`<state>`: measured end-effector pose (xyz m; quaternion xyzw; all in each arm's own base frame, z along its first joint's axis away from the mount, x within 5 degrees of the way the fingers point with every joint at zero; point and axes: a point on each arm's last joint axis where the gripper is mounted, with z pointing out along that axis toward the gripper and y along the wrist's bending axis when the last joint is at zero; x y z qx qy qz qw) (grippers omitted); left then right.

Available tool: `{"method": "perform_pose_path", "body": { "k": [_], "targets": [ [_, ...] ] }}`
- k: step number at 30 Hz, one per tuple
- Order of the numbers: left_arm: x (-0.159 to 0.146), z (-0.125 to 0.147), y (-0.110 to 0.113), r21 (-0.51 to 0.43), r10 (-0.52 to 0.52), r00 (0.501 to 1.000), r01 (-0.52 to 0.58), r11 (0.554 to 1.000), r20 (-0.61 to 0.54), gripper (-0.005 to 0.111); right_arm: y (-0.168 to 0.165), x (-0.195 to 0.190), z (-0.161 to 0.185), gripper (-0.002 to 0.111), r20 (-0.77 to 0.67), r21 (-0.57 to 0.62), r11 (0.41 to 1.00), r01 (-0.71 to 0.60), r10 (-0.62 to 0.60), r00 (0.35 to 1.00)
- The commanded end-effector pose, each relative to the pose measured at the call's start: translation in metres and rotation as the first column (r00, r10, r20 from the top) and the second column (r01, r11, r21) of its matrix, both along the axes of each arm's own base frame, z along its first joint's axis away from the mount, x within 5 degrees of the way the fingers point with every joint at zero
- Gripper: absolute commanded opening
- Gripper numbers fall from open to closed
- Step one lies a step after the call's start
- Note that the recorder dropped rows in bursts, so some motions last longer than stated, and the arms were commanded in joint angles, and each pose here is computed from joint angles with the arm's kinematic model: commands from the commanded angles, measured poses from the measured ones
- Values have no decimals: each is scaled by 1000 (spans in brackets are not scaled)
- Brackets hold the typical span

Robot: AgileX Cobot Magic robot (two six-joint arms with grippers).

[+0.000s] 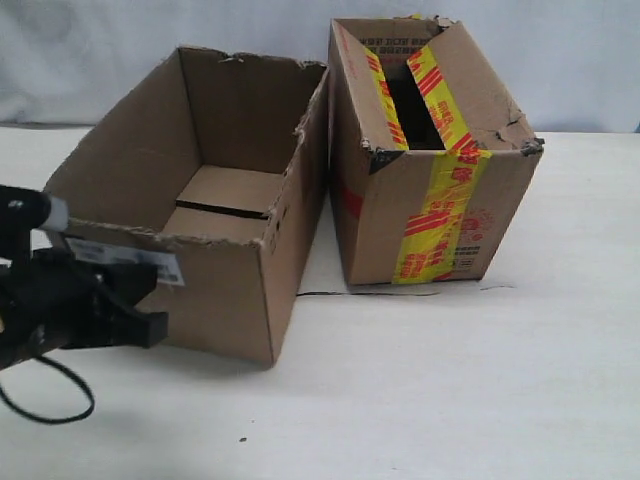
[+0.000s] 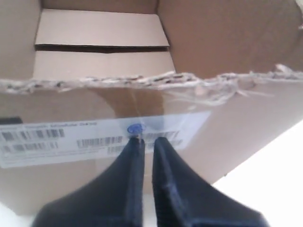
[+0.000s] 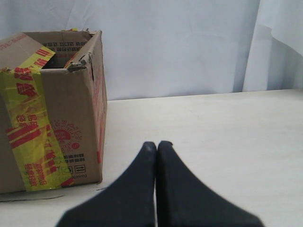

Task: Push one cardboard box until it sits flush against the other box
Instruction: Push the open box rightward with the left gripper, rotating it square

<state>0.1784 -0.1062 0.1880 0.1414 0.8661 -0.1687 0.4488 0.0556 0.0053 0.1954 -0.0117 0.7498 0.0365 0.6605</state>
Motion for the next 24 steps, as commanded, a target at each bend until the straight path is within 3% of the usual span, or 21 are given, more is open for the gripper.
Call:
{"method": "perform_pose_path", "body": {
  "k": [1, 13, 21, 24],
  "targets": [
    [35, -1, -22, 23, -24, 999, 23, 999, 23, 0, 0, 0, -1, 0, 1, 4, 1000, 8, -8, 1000],
    [93, -9, -59, 52, -52, 999, 51, 997, 17, 0, 0, 0, -1, 0, 1, 4, 1000, 8, -8, 1000],
    [96, -9, -63, 56, -58, 998, 57, 997, 8, 0, 0, 0, -1, 0, 1, 4, 1000, 8, -8, 1000],
    [90, -6, -67, 101, -119, 993, 116, 988, 14, 0, 0, 0, -1, 0, 1, 4, 1000, 8, -8, 1000]
  ]
}}
